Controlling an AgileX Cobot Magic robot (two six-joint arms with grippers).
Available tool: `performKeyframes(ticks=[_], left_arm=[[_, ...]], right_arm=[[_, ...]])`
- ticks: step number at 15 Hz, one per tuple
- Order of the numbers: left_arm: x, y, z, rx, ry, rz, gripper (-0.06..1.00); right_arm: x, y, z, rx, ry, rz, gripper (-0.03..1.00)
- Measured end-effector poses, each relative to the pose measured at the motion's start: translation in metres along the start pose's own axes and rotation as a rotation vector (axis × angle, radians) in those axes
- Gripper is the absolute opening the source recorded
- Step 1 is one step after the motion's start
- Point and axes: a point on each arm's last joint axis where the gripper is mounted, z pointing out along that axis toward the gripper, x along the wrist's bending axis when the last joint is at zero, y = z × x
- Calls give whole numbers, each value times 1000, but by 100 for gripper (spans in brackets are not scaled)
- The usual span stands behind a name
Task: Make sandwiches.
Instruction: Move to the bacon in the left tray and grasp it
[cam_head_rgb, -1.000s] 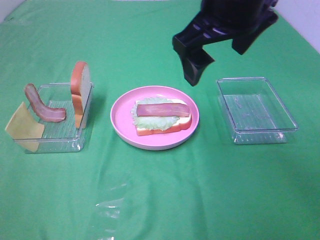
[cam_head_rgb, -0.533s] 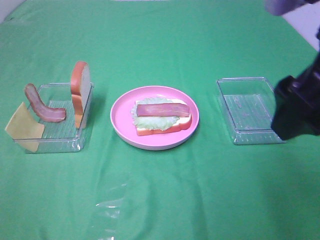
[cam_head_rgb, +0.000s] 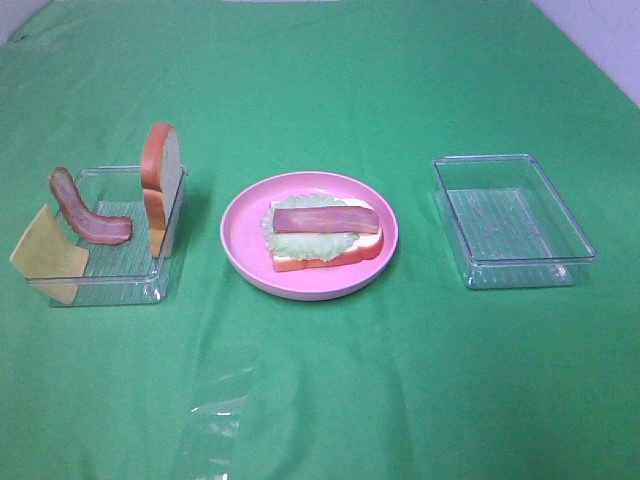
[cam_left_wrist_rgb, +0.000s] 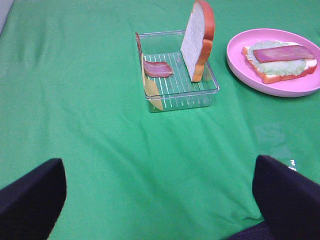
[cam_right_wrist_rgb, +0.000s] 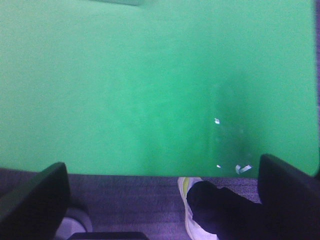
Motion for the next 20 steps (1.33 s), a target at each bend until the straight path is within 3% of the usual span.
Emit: performKeyframes(ticks=[1, 4, 6, 9, 20], left_arm=[[0, 0, 0, 0, 0, 0, 93], [0, 0, 0, 0, 0, 0, 93], [0, 0, 0, 0, 0, 0, 93], [0, 0, 0, 0, 0, 0, 93], [0, 0, 0, 0, 0, 0, 93]], right_arm=[[-5, -17, -8, -64, -16, 70, 98], [6, -37, -18, -271, 66, 93, 98], [16, -52, -7, -309, 129, 87, 98], [20, -66, -6, -387, 139, 93, 98], [21, -67, -7, -398, 152, 97, 98]])
